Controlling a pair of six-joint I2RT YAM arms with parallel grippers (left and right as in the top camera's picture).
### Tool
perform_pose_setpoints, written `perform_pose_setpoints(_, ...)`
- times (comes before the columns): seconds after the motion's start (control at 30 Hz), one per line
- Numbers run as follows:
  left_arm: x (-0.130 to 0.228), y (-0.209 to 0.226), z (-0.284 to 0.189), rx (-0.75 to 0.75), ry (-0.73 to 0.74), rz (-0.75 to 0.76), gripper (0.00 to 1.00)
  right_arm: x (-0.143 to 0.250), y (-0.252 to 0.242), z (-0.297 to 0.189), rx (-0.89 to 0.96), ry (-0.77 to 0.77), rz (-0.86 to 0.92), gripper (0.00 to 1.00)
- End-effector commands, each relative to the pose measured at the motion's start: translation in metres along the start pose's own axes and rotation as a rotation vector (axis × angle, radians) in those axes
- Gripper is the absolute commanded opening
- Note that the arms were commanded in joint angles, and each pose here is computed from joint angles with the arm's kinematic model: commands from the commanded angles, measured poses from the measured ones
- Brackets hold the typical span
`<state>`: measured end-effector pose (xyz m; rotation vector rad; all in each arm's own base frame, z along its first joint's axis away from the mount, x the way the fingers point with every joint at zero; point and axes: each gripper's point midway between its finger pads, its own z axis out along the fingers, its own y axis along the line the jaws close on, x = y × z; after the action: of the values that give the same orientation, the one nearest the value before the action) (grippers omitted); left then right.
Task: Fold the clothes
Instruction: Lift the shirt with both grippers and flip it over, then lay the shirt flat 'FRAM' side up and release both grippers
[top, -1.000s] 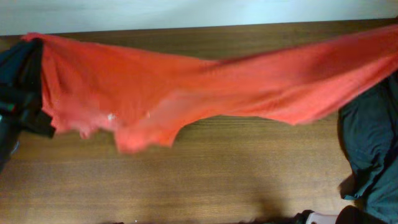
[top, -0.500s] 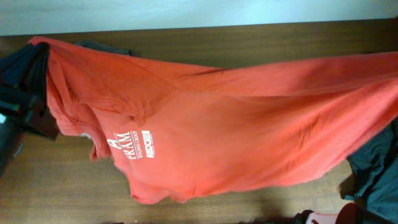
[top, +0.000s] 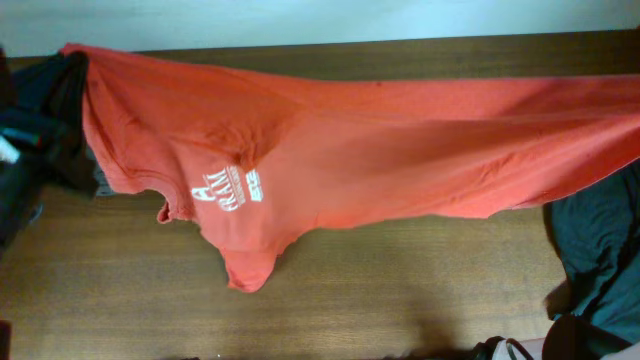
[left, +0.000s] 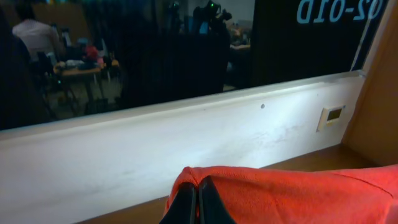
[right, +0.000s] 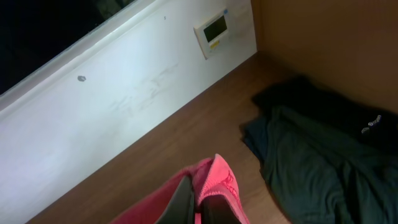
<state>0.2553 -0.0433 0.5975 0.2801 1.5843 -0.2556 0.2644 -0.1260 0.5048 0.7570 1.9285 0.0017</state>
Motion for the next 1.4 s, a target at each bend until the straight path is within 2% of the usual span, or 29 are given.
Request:
perform_pose_setpoints(0.0,-0.005,-0.001,-0.004,-0.005,-0.020,0.026,0.00,-0.005,-0.004,-0.005,0.031,-0.030,-0.015,0.04)
perform_pose_setpoints(0.23,-0.023,-0.024,-0.045,0.005,-0.102,0.070,0.00,0.000,-0.002,-0.034,0.018,-0.070,-0.019,0.04)
perform_pose_setpoints(0.4,-0.021,-0.013,-0.069,-0.133,-0.105,0.065,0.01,0.006,0.001,-0.069,0.003,-0.121,-0.025,0.04)
perform_pose_setpoints(0.5,-0.011,-0.003,-0.053,-0.138,-0.058,0.043,0.01,0.006,0.001,-0.067,0.003,-0.116,-0.024,0.04)
perform_pose_setpoints(0.6,0.001,0.012,-0.023,-0.135,0.005,0.015,0.00,0.007,0.000,-0.046,0.005,-0.063,-0.019,0.04)
perform_pose_setpoints(0.7,0.019,0.029,0.014,-0.120,0.077,-0.019,0.00,0.012,0.010,-0.013,-0.055,0.029,-0.015,0.04)
perform_pose_setpoints(0.8,0.039,0.041,0.062,-0.044,0.140,-0.055,0.00,0.020,0.017,0.033,-0.112,0.151,-0.016,0.04)
perform_pose_setpoints(0.9,0.084,0.052,0.142,0.117,0.234,-0.125,0.01,0.044,0.022,0.119,-0.128,0.341,-0.011,0.04)
perform_pose_setpoints(1.03,0.153,0.056,0.224,0.182,0.356,-0.156,0.00,0.076,0.050,0.202,-0.179,0.460,-0.101,0.05)
perform_pose_setpoints(1.17,0.229,0.060,0.290,0.204,0.460,-0.186,0.00,0.116,0.073,0.274,-0.204,0.541,-0.140,0.08)
perform_pose_setpoints(1.27,0.295,0.073,0.331,0.151,0.542,-0.192,0.11,0.145,0.075,0.327,-0.191,0.580,-0.153,0.11)
perform_pose_setpoints(1.3,0.317,0.075,0.346,0.157,0.550,-0.200,0.18,0.155,0.073,0.358,-0.181,0.566,-0.162,0.30)
perform_pose_setpoints(1.33,0.335,0.077,0.360,0.154,0.550,-0.221,0.37,0.158,0.072,0.369,-0.184,0.561,-0.166,0.45)
perform_pose_setpoints(1.37,0.341,0.080,0.367,0.147,0.542,-0.244,0.52,0.163,0.070,0.380,-0.183,0.560,-0.164,0.53)
